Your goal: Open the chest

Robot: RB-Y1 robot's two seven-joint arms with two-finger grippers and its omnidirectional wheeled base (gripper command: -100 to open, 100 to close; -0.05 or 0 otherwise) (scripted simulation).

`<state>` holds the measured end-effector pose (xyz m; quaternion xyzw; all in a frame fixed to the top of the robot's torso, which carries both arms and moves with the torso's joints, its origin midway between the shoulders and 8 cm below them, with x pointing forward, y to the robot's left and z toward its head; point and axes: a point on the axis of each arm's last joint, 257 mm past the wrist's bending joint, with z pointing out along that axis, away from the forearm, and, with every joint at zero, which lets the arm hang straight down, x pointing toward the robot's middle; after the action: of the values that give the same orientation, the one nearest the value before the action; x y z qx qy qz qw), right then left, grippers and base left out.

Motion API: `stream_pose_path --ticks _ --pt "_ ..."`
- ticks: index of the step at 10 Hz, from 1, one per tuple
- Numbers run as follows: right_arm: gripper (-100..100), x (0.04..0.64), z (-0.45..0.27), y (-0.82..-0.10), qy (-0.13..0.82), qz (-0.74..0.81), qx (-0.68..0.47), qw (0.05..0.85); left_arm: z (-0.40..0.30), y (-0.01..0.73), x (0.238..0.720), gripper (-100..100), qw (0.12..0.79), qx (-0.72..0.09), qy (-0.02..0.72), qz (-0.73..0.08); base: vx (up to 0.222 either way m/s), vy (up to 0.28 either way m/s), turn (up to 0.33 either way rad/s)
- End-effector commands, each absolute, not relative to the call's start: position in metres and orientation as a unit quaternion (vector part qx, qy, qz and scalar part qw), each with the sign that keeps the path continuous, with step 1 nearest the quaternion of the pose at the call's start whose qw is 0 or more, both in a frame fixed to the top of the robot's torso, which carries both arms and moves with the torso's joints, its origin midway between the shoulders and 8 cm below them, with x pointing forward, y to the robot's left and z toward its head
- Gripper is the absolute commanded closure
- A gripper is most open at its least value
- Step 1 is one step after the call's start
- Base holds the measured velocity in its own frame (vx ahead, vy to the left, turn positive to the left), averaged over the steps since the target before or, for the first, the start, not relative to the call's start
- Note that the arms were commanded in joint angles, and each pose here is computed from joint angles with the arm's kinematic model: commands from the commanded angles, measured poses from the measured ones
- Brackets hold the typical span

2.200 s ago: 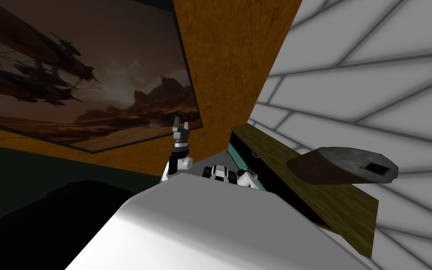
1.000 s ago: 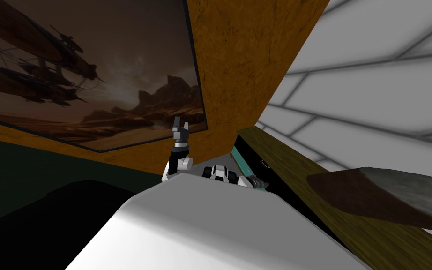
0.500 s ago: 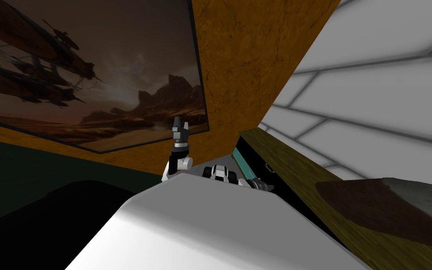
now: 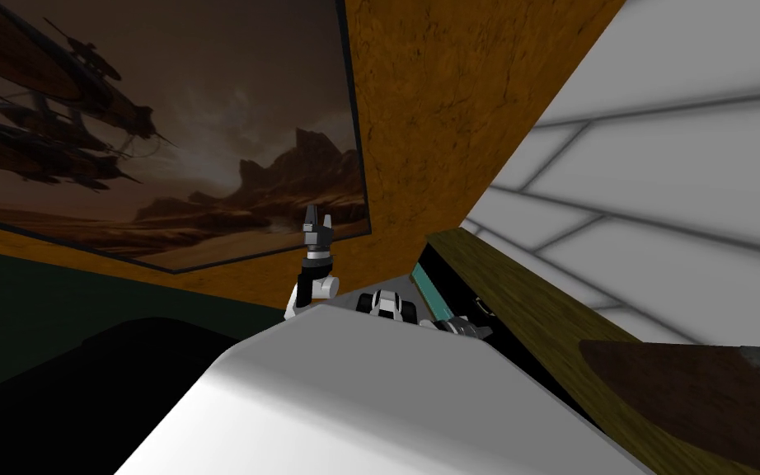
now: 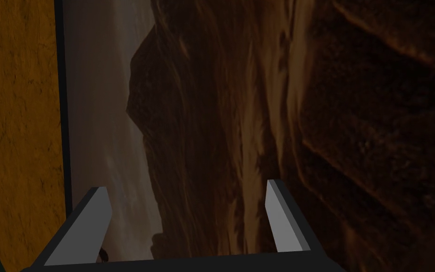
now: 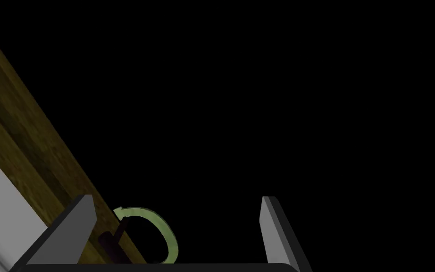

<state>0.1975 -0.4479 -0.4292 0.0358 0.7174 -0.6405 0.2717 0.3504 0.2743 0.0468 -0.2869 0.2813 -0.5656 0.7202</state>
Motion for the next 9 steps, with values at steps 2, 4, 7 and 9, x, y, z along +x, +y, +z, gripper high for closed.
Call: stream_pose_path --ticks 2,4,7,9 --pt "-100 0.194 -0.402 -0.458 0.670 -0.689 -0.006 0.277 0.047 0.274 0.350 0 0.720 -0.287 0.281 -0.566 0.047 0.024 0.037" --pt "-100 0.194 -0.389 -0.463 0.645 -0.710 -0.026 0.282 0.047 0.274 0.350 0 0.720 -0.287 0.281 -0.566 0.058 0.019 0.026" --pt "-100 0.210 -0.383 -0.470 0.642 -0.712 -0.028 0.283 0.045 0.274 0.351 0 0.719 -0.288 0.283 -0.565 0.004 -0.003 0.005" --pt "-100 0.225 -0.377 -0.476 0.642 -0.712 -0.029 0.283 0.045 0.274 0.351 0 0.719 -0.288 0.283 -0.565 -0.050 -0.051 -0.002"
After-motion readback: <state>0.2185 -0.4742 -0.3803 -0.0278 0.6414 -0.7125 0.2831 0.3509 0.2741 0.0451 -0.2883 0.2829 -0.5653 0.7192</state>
